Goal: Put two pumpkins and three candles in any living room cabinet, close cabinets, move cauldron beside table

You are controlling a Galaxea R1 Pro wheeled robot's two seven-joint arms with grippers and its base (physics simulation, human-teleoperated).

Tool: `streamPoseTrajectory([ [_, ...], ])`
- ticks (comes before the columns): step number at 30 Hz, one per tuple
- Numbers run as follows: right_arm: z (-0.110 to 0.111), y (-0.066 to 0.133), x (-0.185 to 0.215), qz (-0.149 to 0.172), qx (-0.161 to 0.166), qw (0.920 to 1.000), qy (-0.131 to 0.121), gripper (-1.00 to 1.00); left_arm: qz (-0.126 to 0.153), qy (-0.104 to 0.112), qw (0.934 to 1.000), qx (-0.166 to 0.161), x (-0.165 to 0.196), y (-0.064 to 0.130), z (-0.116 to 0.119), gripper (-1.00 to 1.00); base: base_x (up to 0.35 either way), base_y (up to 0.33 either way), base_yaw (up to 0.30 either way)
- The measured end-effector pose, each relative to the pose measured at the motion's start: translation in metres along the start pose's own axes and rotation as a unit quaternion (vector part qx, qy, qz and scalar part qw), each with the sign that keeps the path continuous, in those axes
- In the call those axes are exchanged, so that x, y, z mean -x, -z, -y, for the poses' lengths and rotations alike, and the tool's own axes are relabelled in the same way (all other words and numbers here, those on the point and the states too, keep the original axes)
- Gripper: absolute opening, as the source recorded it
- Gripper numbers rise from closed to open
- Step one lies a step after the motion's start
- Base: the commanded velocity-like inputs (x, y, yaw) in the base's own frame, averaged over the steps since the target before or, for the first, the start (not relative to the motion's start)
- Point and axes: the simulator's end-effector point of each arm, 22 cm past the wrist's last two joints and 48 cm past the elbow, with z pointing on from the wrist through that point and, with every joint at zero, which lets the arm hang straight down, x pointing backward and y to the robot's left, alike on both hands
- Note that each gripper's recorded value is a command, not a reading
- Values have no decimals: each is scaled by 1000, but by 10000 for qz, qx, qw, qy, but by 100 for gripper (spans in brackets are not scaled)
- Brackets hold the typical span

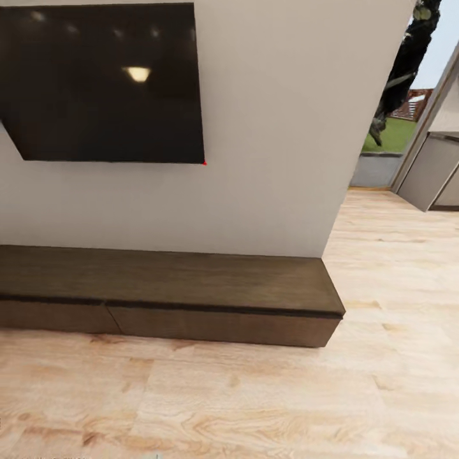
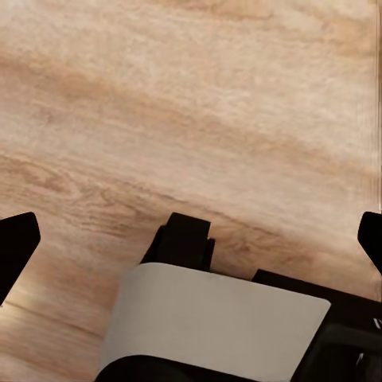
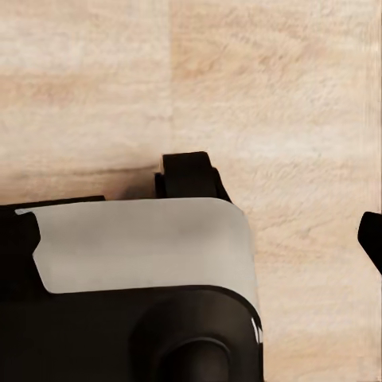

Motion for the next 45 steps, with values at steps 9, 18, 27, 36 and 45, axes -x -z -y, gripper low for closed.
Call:
streamPoseTrajectory([
  [9, 1, -1, 6, 57, 22, 10000, 14, 100, -22, 28, 10000, 5, -2, -1, -1, 100, 283, -133, 198],
  [18, 1, 0, 20, 371, 36, 9993, 4, 100, -20, 10, 10000, -52, -2, 0, 6, 100, 247, -1, 2],
  [27, -9, 12, 76, 1667, 98, 9844, 560, 100, 298, -124, 9987, -398, 6, 9, 48, 100, 0, 0, 0],
  [36, -14, 23, 118, 2103, 84, 9746, 761, 100, 1203, -697, 9871, -795, 55, 30, 101, 100, 0, 0, 0],
  [45, 0, 40, 197, 1839, -319, 9798, 720, 100, 1963, -688, 9763, -598, 173, 62, 116, 100, 0, 0, 0],
])
